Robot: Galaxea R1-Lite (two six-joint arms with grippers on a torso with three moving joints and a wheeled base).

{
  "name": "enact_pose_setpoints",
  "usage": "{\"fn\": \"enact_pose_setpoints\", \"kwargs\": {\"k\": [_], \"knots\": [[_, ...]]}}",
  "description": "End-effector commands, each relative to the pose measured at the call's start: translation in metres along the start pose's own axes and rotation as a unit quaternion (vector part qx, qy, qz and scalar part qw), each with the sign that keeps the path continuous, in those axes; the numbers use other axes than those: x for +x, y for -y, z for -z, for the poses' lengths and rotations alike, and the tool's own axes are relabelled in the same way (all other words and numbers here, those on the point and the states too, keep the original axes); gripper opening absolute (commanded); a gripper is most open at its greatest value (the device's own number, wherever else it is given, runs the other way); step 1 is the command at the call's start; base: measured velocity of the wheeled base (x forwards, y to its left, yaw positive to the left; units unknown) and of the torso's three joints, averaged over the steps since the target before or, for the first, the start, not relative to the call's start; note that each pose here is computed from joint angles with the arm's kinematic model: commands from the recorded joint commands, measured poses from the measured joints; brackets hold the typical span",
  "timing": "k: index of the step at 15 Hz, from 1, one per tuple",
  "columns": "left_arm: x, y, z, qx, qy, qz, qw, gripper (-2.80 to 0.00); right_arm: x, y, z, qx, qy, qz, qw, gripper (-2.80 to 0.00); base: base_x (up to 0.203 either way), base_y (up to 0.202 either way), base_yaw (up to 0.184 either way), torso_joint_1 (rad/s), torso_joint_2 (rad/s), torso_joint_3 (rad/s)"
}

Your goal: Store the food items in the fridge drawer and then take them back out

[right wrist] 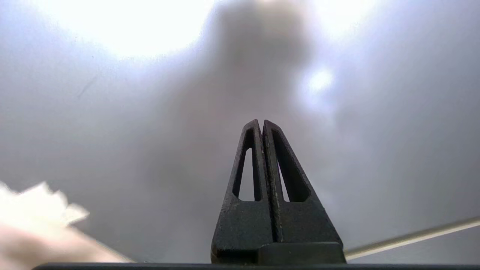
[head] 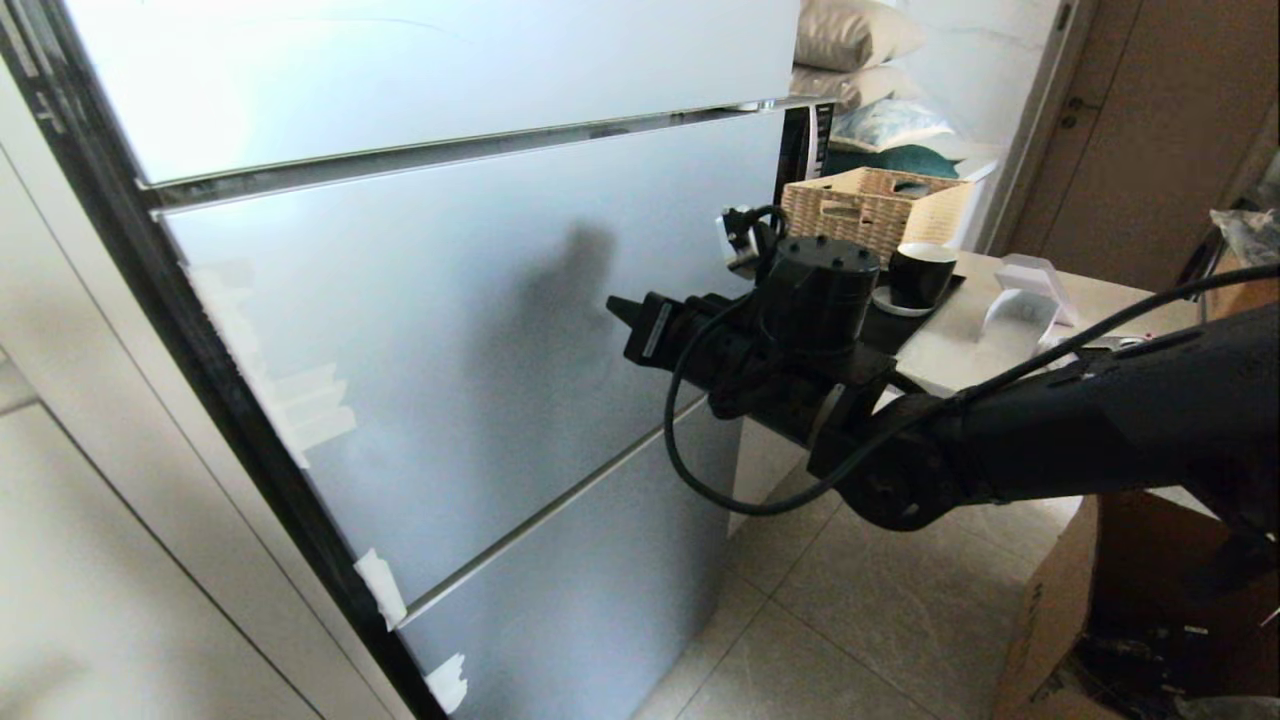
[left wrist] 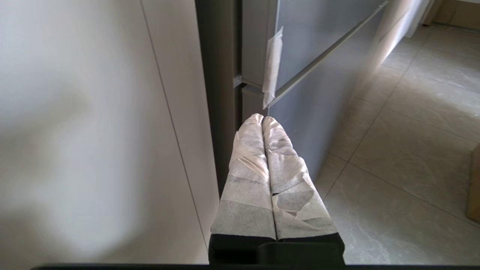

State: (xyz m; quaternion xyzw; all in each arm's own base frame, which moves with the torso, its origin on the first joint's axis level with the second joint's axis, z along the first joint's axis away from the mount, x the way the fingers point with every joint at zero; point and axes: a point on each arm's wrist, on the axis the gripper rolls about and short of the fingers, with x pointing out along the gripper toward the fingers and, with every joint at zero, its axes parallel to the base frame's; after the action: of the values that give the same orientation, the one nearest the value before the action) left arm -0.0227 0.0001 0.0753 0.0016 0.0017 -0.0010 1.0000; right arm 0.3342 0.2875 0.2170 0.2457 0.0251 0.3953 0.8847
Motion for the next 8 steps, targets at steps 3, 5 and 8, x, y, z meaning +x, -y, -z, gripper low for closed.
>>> {"fn": "enact_pose_setpoints", "kwargs": {"k": [3, 5, 8], "knots": [[0.0, 0.0, 0.0, 0.0, 0.0, 0.0, 1.0, -2.8, -0.021, -0.014, 0.006, -0.009, -0.02, 0.005, 1.0, -2.8, 0.0, 0.0, 0.0, 0.0, 0.0, 0.0], [0.0, 0.0, 0.0, 0.0, 0.0, 0.001, 1.0, -2.8, -0.07, -0.035, 0.002, -0.06, -0.053, 0.012, 0.997, -2.8, 0.0, 0.0, 0.0, 0.0, 0.0, 0.0], [0.0, 0.0, 0.0, 0.0, 0.0, 0.001, 1.0, -2.8, -0.174, -0.062, -0.012, -0.143, -0.072, 0.022, 0.987, -2.8, 0.0, 0.0, 0.0, 0.0, 0.0, 0.0]]}}
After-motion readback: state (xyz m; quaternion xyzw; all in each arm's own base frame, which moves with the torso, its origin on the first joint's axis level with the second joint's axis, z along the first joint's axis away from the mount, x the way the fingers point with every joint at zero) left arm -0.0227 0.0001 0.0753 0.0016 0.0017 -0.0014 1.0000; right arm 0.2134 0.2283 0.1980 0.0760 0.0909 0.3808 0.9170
